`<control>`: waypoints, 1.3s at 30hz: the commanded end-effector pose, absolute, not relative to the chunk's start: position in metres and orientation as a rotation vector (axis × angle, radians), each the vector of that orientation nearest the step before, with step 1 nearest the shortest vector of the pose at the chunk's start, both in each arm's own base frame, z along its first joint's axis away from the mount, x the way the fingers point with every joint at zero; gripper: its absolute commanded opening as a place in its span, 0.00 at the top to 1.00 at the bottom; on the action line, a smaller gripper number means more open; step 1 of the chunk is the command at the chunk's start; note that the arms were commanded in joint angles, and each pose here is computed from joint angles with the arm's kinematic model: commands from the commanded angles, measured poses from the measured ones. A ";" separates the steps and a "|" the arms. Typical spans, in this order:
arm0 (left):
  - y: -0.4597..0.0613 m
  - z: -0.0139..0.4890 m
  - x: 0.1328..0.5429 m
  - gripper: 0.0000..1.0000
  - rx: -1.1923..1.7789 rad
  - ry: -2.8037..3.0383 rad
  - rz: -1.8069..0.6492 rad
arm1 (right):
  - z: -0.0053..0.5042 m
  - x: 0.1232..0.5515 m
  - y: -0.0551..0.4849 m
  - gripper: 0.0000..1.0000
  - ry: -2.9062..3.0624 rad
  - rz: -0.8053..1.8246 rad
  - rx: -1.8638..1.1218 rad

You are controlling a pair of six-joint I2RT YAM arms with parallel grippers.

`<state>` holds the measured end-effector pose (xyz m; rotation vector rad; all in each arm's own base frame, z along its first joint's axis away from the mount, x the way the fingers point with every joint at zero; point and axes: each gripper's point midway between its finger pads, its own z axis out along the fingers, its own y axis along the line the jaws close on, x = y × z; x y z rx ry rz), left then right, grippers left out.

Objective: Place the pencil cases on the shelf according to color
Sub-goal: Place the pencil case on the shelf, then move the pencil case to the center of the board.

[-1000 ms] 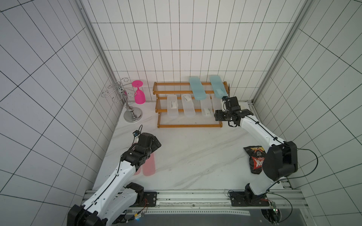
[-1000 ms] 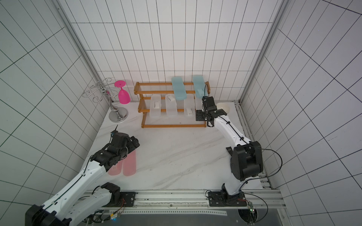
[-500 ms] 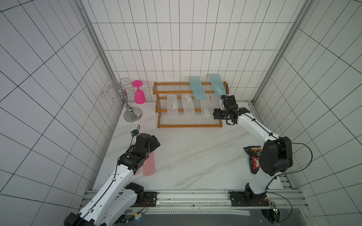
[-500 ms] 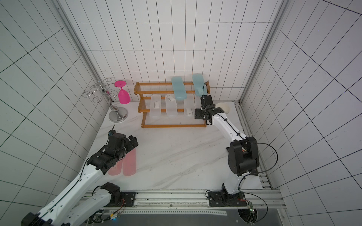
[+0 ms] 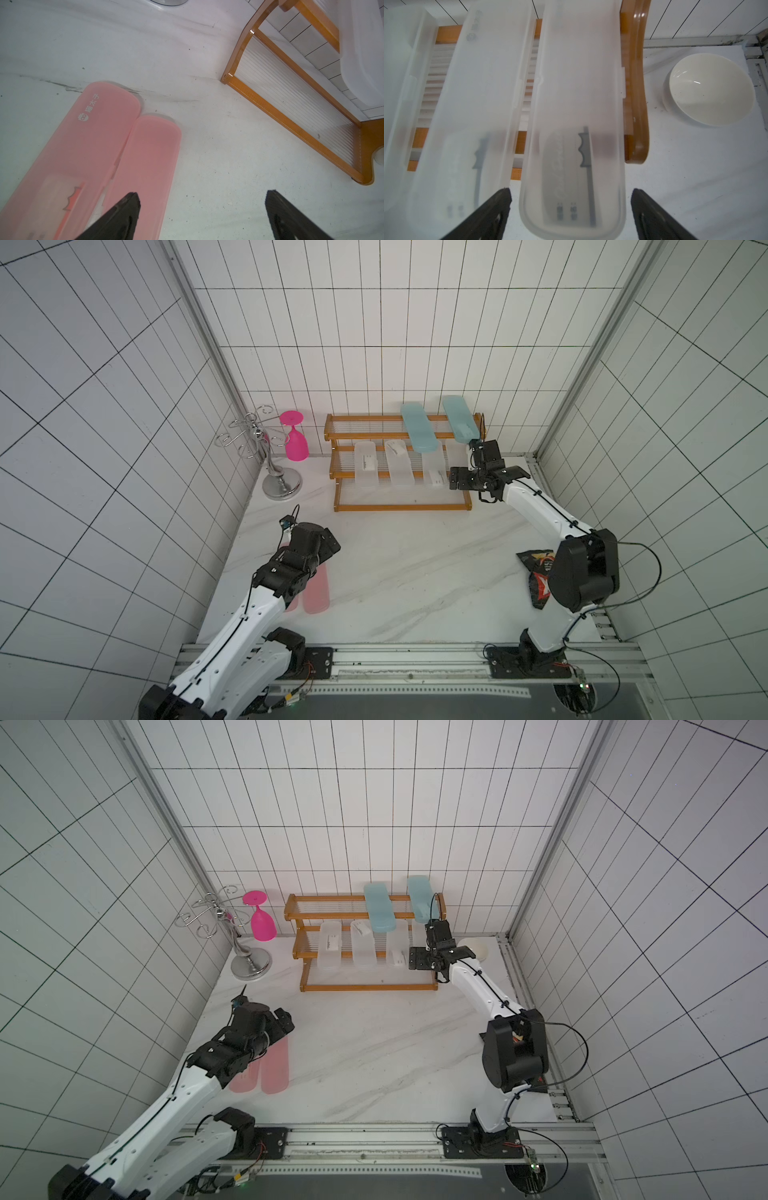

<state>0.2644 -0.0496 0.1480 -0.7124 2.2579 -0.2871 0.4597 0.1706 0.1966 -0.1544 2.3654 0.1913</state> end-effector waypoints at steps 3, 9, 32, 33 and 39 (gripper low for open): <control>-0.048 0.163 0.269 0.02 -0.704 2.210 -0.300 | 0.219 0.458 0.167 0.04 2.311 0.210 -0.111; -0.048 0.169 0.267 0.02 -0.699 2.206 -0.306 | 0.216 0.446 0.163 0.02 2.322 0.219 -0.102; -0.035 0.095 0.239 0.02 -0.912 2.429 -0.106 | 0.193 0.331 0.141 0.01 2.373 0.297 -0.076; -0.033 0.093 0.240 0.02 -0.916 2.424 -0.092 | 0.190 0.324 0.141 0.01 2.379 0.308 -0.078; -0.020 0.073 0.244 0.02 -0.978 2.440 -0.080 | 0.172 0.282 0.148 0.01 2.407 0.370 -0.116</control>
